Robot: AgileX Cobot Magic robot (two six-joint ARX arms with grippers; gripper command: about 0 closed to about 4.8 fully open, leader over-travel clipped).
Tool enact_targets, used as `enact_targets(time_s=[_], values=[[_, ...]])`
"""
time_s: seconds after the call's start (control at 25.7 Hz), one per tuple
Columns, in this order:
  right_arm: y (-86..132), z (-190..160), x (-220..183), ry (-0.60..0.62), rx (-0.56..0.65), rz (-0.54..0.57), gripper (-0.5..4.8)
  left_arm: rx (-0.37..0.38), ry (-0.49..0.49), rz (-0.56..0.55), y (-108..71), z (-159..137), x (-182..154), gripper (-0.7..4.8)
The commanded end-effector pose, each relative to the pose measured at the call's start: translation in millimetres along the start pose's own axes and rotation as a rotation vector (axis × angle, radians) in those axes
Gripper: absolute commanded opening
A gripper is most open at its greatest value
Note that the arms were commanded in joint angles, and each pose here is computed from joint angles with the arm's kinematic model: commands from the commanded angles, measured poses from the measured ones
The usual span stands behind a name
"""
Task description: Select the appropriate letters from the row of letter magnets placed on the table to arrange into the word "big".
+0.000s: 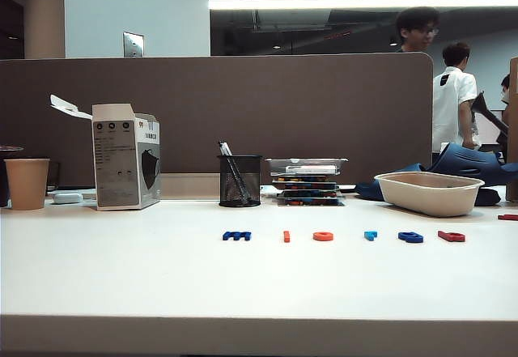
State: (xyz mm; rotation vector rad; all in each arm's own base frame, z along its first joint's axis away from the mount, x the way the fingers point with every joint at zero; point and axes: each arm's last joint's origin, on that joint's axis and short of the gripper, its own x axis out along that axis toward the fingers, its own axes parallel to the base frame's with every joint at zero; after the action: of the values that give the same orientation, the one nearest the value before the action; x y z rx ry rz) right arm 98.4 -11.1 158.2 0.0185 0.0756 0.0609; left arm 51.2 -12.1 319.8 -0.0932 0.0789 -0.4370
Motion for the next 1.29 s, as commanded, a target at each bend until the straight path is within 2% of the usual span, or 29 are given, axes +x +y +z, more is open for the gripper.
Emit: enact_targets(time_s=[0.04,0.31,0.35,0.47,0.58,0.82,1.05,1.29], values=[[-0.1,0.3,0.4,-0.016,-0.006,-0.002,-0.01,-0.024,0.042,-0.093,-4.5,27.7,0.9,-0.05],[-0.1,0.3,0.4,-0.016,-0.006,-0.002,-0.01,-0.102,0.185,-0.189,-10.4,85.2,6.3,-0.05],[-0.1,0.3,0.4,-0.016,-0.006,-0.002,-0.01,-0.111,0.217,-0.233,-13.5,96.8,9.1,-0.05],[-0.1,0.2,0.4,-0.015,-0.006,-0.003,-0.01,-0.237,0.33,-0.364,-24.6,119.1,26.4,-0.05],[-0.1,0.2,0.4,-0.015,-0.006,-0.002,-0.01,-0.306,0.409,-0.414,-35.7,127.1,42.1,-0.05],[-0.2,0.2,0.4,-0.015,-0.006,-0.006,-0.01,-0.407,0.541,-0.377,-69.1,131.2,73.4,-0.05],[-0.2,0.1,0.4,-0.014,-0.005,-0.006,-0.01,-0.429,0.61,-0.294,-107.1,126.0,98.5,-0.05],[-0.2,0.0,0.4,-0.013,-0.005,-0.006,-0.01,-0.425,0.645,-0.227,-135.0,113.3,114.0,-0.05]])
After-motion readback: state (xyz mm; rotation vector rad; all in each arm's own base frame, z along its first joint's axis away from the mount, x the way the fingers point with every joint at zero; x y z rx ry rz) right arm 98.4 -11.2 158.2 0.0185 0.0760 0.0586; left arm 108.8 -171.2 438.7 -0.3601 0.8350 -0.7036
